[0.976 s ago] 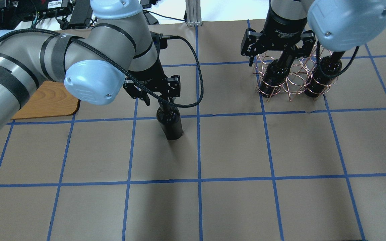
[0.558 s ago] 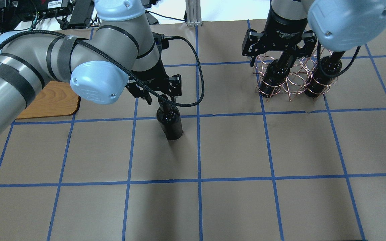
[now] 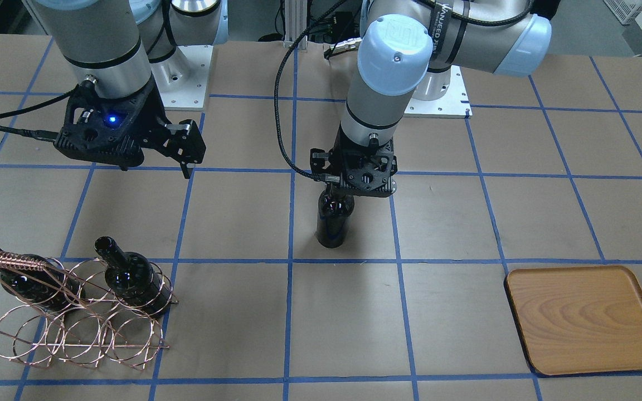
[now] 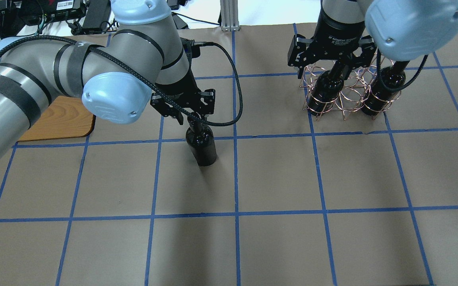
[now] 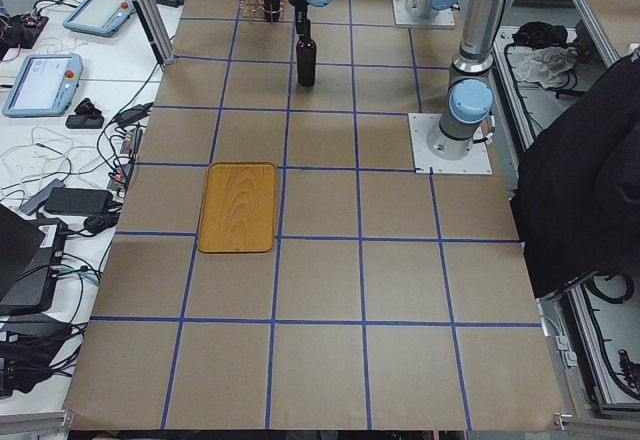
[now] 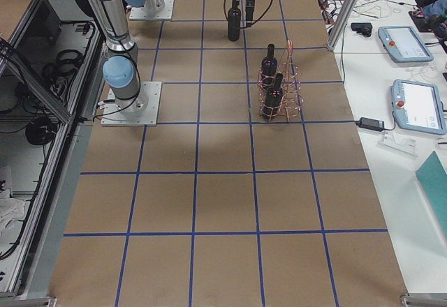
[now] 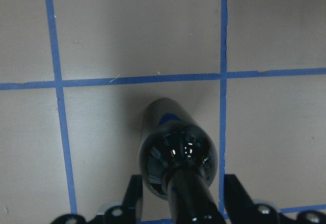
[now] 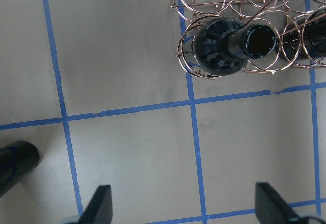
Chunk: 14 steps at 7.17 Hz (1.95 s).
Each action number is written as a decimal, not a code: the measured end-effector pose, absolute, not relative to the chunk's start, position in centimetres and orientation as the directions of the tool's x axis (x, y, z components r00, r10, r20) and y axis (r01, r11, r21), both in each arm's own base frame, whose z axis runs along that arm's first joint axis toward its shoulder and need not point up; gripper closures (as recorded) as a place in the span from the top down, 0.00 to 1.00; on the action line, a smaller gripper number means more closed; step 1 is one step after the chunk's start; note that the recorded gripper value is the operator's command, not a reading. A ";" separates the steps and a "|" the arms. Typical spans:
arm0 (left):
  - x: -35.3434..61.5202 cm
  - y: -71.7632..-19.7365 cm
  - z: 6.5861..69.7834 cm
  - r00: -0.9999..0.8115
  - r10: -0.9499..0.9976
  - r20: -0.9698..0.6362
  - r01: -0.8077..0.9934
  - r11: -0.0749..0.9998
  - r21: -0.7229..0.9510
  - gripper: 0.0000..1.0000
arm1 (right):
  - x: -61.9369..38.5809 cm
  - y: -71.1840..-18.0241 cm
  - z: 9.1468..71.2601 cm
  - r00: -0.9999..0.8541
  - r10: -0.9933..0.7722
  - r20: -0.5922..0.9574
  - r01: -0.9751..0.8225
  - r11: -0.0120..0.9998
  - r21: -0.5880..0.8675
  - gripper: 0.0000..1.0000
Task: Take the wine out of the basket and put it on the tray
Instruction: 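Lower the left gripper and close it on the bottle neck, then lift the bottle with the left gripper and carry it toward the tray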
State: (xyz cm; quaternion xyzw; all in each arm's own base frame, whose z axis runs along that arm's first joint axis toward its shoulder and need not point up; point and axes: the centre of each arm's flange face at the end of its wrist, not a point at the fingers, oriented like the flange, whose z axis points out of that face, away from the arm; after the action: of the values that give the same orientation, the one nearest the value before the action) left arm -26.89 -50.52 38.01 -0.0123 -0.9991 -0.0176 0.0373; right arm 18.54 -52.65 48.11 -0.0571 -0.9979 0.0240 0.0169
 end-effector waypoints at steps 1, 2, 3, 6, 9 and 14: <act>-26.9 -50.4 38.0 -0.997 0.021 0.073 0.024 0.999 0.040 0.63 | 18.5 -52.6 48.1 -0.993 0.114 0.030 0.113 0.992 -0.049 1.00; -26.9 -50.3 38.0 -0.997 0.021 0.071 0.024 0.999 0.045 0.63 | 18.5 -52.6 48.1 -0.993 0.114 0.031 0.112 0.993 -0.049 1.00; -26.9 -50.2 38.0 -0.997 0.020 0.070 0.023 0.999 0.048 0.62 | 18.5 -52.6 48.1 -0.993 0.113 0.031 0.112 0.993 -0.048 1.00; -26.9 -50.1 38.0 -0.998 0.016 0.068 0.019 0.999 0.051 0.23 | 18.6 -52.6 48.1 -0.993 0.112 0.030 0.110 0.993 -0.050 1.00; -26.9 -50.0 38.1 -0.997 -0.031 0.066 -0.028 0.998 0.055 0.00 | 18.6 -52.7 48.2 -0.993 0.112 0.030 0.110 0.992 -0.055 1.00; -20.7 -54.0 44.8 -0.999 0.014 0.050 0.014 1.000 -0.007 0.00 | 18.4 -52.8 48.0 -0.992 0.122 0.030 0.120 0.991 -0.055 1.00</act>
State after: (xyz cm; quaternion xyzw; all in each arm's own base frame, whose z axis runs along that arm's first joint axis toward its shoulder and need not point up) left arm -20.66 -54.03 44.77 -0.0071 -0.9997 0.0032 0.0250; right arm 18.41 -52.85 47.96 -0.0606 -0.9977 0.0266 0.0165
